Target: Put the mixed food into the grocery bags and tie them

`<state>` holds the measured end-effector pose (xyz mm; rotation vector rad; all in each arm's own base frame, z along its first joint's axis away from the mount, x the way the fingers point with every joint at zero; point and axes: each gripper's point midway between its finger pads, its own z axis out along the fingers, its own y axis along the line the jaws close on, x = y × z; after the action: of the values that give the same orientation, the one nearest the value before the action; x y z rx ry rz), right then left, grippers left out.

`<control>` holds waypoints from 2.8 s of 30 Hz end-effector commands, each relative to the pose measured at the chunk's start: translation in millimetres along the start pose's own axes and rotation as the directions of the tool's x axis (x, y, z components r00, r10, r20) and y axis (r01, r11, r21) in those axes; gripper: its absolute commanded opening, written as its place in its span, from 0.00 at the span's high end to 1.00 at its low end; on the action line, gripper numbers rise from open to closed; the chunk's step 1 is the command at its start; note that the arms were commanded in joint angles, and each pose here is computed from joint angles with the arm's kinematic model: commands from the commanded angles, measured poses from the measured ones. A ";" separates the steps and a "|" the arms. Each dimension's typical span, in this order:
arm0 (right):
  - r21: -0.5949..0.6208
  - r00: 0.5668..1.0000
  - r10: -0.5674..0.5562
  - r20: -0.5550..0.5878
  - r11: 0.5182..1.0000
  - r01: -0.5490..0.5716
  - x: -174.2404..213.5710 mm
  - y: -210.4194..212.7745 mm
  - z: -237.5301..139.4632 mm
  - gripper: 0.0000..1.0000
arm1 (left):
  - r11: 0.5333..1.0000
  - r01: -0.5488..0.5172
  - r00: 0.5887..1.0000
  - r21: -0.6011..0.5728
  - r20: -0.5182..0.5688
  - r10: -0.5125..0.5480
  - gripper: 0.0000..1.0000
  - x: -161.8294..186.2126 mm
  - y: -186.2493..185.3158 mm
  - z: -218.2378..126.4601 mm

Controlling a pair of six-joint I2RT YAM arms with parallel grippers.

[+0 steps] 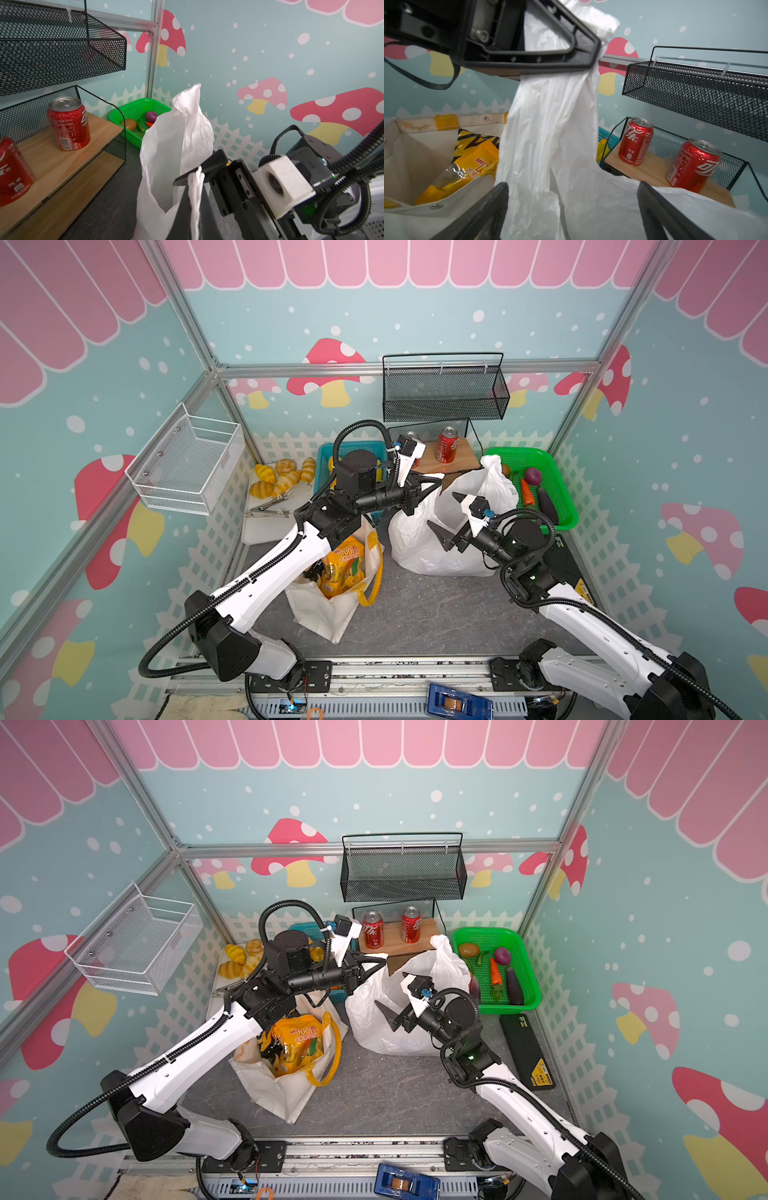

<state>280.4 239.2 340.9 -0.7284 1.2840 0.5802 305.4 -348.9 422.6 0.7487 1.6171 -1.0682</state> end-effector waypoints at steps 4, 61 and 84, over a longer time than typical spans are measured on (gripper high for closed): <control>0.066 0.978 0.050 0.202 0.996 -0.065 -40.7 3.1 10.0 0.01 | 0.996 0.063 0.994 -0.056 0.095 -0.057 1.00 -18.9 -2.0 -5.2; 0.460 0.976 0.139 0.166 0.865 -0.201 80.0 -37.6 67.1 0.61 | 0.909 0.412 0.892 0.066 0.173 -0.417 1.00 -23.6 -15.0 -14.7; 0.358 0.997 0.050 0.062 0.931 -0.069 83.0 -18.3 56.0 0.29 | 0.894 0.446 0.876 0.034 0.190 -0.444 1.00 -21.2 6.4 -21.0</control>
<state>354.3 270.7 262.1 -0.2999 1.3362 0.4104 315.2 -337.0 412.8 0.2418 1.7664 -1.3807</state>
